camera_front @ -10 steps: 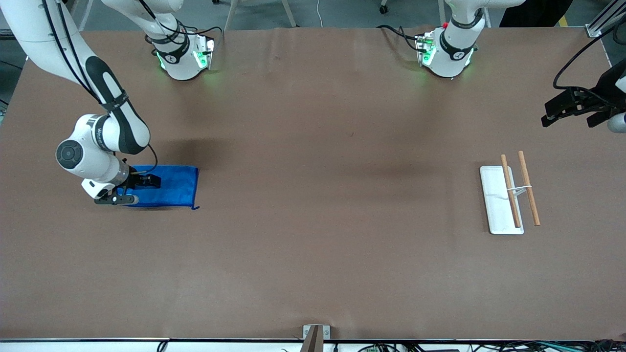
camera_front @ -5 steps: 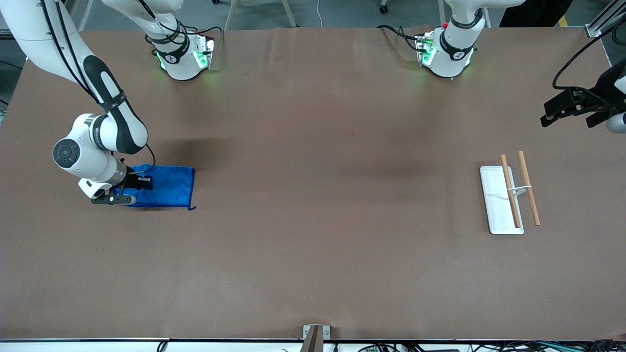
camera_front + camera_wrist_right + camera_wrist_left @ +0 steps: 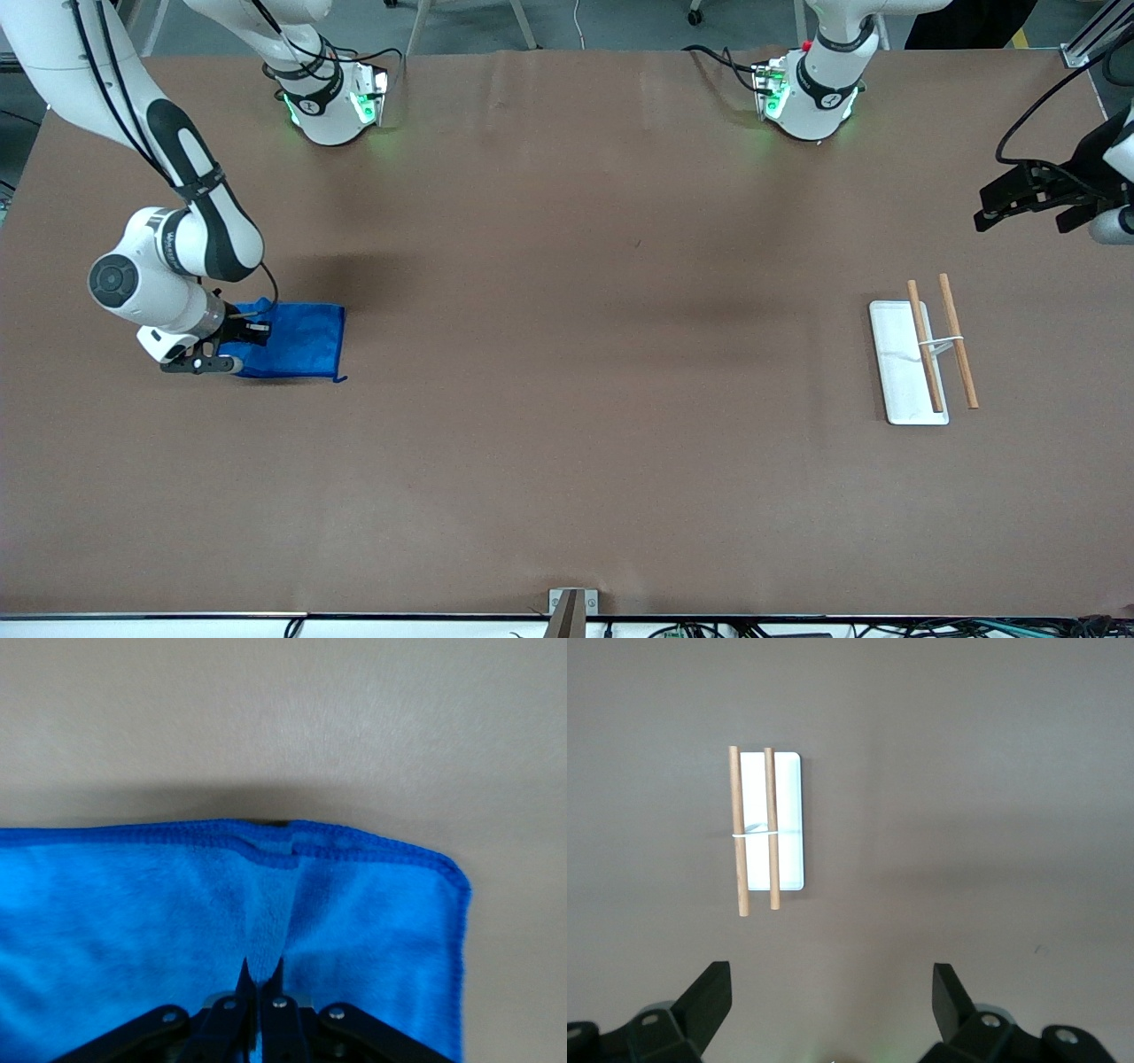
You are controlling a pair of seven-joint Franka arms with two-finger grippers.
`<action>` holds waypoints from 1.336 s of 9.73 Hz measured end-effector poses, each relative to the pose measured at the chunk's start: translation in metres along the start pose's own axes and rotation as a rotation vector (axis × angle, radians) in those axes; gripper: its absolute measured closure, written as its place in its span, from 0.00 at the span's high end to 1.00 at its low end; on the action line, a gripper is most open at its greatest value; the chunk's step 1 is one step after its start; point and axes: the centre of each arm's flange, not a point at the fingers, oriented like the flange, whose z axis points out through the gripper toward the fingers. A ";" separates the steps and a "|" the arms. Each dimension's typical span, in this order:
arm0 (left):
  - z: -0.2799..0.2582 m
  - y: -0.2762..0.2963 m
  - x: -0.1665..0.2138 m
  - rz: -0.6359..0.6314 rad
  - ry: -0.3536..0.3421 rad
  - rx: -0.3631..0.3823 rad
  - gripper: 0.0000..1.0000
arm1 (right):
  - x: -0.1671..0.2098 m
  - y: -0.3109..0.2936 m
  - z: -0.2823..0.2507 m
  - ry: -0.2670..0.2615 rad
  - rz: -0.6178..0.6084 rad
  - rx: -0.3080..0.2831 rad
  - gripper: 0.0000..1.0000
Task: Right arm passes towel to left arm to hang
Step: 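Lift the towel with the right gripper while the left gripper approaches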
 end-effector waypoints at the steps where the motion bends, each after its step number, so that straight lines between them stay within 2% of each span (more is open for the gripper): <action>1: 0.003 0.007 0.001 0.012 -0.005 0.000 1.00 | 0.012 -0.001 -0.033 -0.035 0.012 0.007 0.04; 3: 0.005 0.010 0.002 0.018 -0.010 0.001 1.00 | 0.040 -0.028 -0.124 -0.053 0.074 0.009 0.04; 6: 0.005 0.014 0.002 0.024 -0.010 -0.017 1.00 | 0.053 -0.155 -0.208 -0.056 0.140 0.027 0.04; 9: 0.006 0.028 0.001 0.057 -0.018 -0.137 1.00 | 0.026 -0.303 -0.260 -0.004 0.132 0.099 0.04; 10: 0.010 0.033 0.000 0.066 -0.030 -0.195 1.00 | 0.014 -0.346 -0.269 0.022 0.133 0.158 0.04; 12: 0.027 0.037 -0.002 0.102 -0.080 -0.342 1.00 | -0.007 -0.415 -0.283 0.027 0.170 0.365 0.04; 13: 0.038 0.036 -0.003 0.119 -0.108 -0.446 1.00 | -0.014 -0.442 -0.286 0.019 0.193 0.471 0.04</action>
